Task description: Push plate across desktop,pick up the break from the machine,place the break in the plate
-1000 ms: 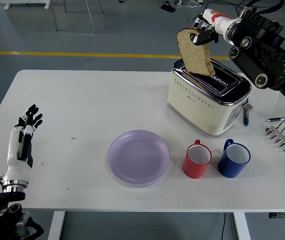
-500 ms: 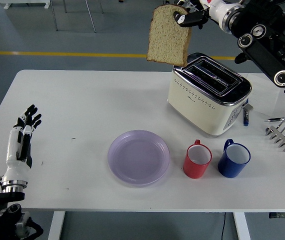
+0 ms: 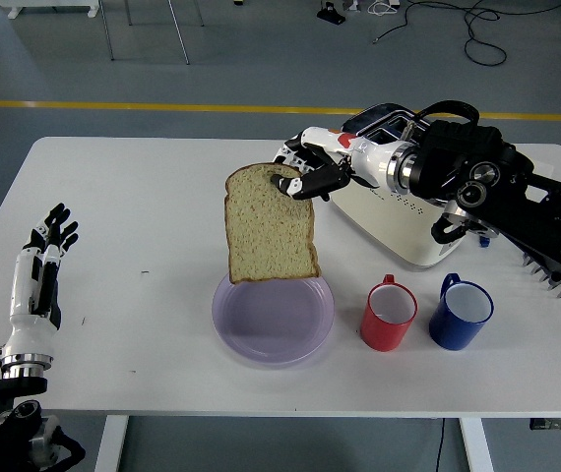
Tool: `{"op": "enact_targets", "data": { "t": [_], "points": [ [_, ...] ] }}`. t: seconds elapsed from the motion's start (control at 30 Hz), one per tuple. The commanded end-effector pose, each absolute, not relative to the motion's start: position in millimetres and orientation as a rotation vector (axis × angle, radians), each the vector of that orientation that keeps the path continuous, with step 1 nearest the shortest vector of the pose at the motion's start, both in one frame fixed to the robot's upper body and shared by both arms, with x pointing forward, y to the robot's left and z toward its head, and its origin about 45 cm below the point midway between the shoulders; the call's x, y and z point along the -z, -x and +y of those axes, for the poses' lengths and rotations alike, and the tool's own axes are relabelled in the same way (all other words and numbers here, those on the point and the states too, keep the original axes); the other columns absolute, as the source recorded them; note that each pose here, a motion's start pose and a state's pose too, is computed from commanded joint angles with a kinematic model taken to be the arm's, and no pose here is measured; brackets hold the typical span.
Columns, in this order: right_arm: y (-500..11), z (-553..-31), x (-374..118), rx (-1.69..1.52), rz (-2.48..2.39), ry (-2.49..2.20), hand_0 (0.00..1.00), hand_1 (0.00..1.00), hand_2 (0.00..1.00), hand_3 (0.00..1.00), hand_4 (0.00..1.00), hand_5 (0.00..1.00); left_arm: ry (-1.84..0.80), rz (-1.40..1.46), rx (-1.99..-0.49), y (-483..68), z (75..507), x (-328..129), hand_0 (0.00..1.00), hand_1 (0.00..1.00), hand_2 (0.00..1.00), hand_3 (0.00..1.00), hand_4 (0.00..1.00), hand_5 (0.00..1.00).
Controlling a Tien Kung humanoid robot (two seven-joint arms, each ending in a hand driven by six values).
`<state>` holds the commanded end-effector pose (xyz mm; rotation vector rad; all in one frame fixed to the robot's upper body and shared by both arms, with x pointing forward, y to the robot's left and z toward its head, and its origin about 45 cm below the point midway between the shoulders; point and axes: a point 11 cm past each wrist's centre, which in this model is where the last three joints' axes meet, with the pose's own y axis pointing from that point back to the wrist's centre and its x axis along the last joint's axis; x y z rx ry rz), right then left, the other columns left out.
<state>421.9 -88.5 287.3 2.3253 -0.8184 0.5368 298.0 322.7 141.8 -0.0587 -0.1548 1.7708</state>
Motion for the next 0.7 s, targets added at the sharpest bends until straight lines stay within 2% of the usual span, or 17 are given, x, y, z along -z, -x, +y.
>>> {"op": "enact_targets", "data": {
  "t": [0.23,0.7],
  "points": [
    [-415,-85,-238,-0.620,-0.737,-2.206,0.157,0.256,0.336,0.438,0.318,0.156,0.055,-0.151,-1.764,-299,321,-141,0.832,0.863,0.933,0.903,0.526,0.941],
    [-425,-78,-216,-0.599,-0.763,-2.175,0.158,0.252,0.334,0.435,0.286,0.152,0.061,-0.147,-1.764,-299,319,-141,0.832,0.863,0.930,0.903,0.524,0.941]
  ]
}}
